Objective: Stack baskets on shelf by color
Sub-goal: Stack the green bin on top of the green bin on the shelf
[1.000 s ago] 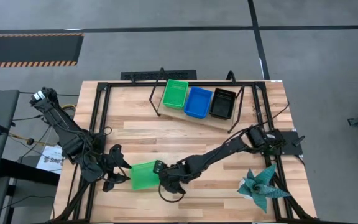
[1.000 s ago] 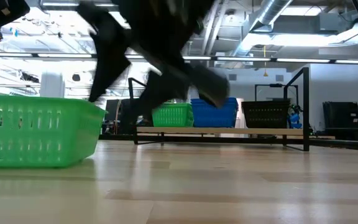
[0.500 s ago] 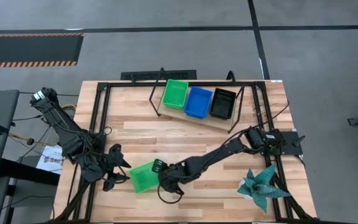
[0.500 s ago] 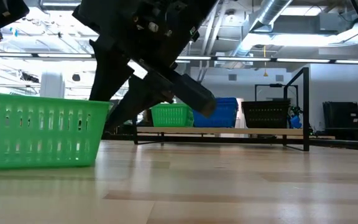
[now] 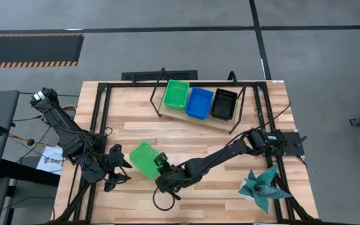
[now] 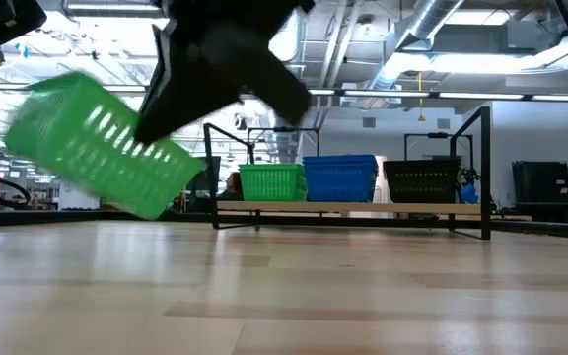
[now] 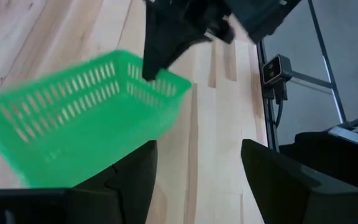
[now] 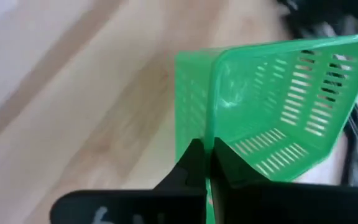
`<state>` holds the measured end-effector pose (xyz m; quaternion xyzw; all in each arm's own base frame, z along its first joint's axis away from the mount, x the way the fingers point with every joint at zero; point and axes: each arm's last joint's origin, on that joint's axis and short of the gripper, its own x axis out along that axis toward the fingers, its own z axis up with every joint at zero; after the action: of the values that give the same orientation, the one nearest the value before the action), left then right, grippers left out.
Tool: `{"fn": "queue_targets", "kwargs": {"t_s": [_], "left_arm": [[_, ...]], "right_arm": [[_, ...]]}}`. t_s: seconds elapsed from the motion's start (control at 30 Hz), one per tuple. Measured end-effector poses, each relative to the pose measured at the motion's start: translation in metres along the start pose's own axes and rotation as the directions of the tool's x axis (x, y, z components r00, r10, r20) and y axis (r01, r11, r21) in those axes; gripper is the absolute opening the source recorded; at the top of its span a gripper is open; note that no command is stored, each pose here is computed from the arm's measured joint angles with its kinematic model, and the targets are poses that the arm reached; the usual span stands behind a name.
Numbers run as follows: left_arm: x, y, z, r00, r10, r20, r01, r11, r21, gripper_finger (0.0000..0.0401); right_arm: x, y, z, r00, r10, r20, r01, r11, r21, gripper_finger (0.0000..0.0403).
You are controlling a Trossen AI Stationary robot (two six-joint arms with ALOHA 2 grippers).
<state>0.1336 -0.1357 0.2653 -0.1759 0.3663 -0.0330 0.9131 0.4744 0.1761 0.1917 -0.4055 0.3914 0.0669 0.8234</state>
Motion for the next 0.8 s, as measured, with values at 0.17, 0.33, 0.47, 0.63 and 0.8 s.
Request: {"fn": "queue_targets", "kwargs": {"t_s": [0.17,0.33,0.47,0.63,0.8], "left_arm": [[0.0,0.0,0.0,1.0,0.01,0.013,-0.01,1.0,0.0,0.0221],[0.0,0.0,0.0,1.0,0.012,0.015,-0.012,1.0,0.0,0.0221],[0.0,0.002,0.0,0.999,0.034,0.03,-0.034,0.999,0.003,0.0221],[0.0,0.002,0.0,0.999,0.035,0.029,-0.035,0.999,0.005,0.0221],[0.001,0.002,0.0,0.999,0.036,0.028,-0.036,0.999,-0.003,0.0221]], "right_arm": [[-0.02,-0.043,0.0,0.987,-0.087,-0.134,0.109,0.979,0.17,0.0007],[-0.035,-0.087,-0.017,0.95,-0.134,-0.282,0.218,0.931,0.292,0.0005],[-0.042,-0.122,-0.038,0.908,-0.161,-0.387,0.323,0.857,0.402,0.0003],[-0.038,-0.159,-0.072,0.86,-0.151,-0.487,0.424,0.744,0.518,0.0002],[-0.028,-0.184,-0.109,0.812,-0.091,-0.577,0.465,0.699,0.543,0.0002]]}}
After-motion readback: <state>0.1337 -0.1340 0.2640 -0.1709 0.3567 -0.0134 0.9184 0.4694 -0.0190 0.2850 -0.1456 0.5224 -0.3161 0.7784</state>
